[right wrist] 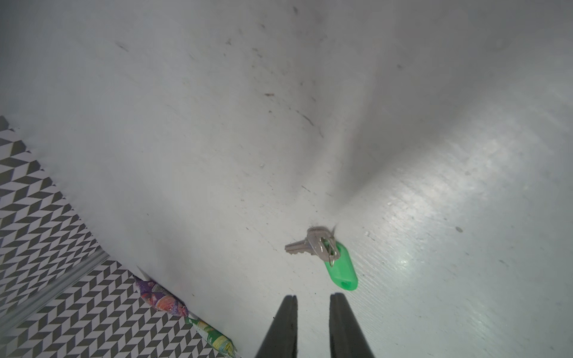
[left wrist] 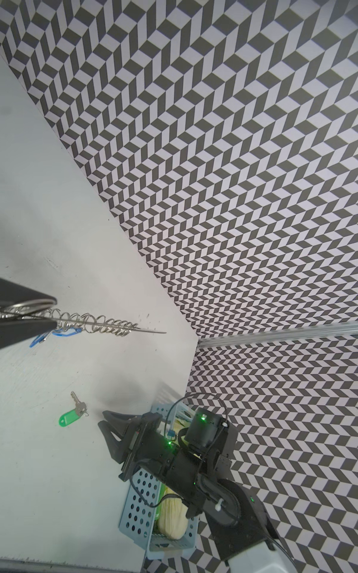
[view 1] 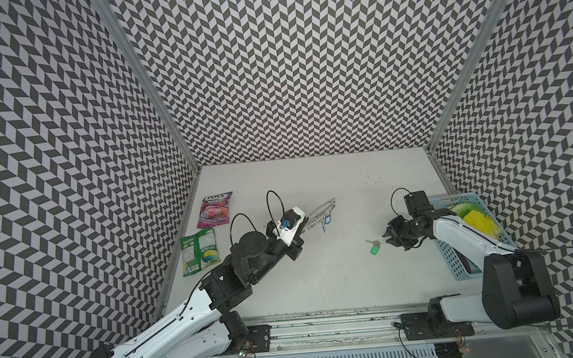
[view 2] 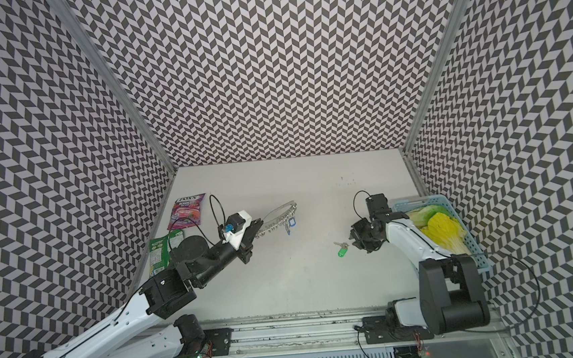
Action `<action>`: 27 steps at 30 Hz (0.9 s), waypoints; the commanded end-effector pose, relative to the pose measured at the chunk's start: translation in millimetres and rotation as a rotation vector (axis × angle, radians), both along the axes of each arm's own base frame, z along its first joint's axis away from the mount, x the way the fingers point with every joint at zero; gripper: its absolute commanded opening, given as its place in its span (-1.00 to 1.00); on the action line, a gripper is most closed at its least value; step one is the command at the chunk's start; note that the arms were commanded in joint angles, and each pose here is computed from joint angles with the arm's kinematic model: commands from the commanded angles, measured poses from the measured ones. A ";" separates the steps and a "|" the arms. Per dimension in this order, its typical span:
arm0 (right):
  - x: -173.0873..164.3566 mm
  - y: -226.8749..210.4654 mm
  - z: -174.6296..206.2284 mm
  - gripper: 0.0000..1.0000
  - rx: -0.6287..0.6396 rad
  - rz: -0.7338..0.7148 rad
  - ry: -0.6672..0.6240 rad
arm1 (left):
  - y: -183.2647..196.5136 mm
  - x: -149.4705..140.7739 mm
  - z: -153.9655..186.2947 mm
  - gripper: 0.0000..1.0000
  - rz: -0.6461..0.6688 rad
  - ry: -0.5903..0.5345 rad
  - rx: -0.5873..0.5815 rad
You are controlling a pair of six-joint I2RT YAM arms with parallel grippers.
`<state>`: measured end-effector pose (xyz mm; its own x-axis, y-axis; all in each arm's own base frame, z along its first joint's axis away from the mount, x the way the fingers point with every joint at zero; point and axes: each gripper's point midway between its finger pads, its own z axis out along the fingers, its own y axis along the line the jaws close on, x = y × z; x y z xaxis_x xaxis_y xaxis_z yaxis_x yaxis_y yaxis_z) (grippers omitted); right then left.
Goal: Attach keys to a key ring
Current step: Pick up the key from the center of the board.
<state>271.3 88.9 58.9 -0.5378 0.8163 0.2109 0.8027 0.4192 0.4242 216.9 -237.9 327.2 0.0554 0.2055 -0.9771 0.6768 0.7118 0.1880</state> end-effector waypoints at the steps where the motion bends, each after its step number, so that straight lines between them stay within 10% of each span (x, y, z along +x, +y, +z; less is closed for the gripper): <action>1: -6.3 -0.2 -11.3 -0.55 -0.007 -0.008 0.038 | 4.8 3.7 27.6 -1.00 0.030 -0.065 -0.076; 27: 14.3 -3.1 -22.8 -0.55 -0.020 -0.072 0.035 | 6.4 0.7 20.3 -1.00 0.020 -0.068 -0.054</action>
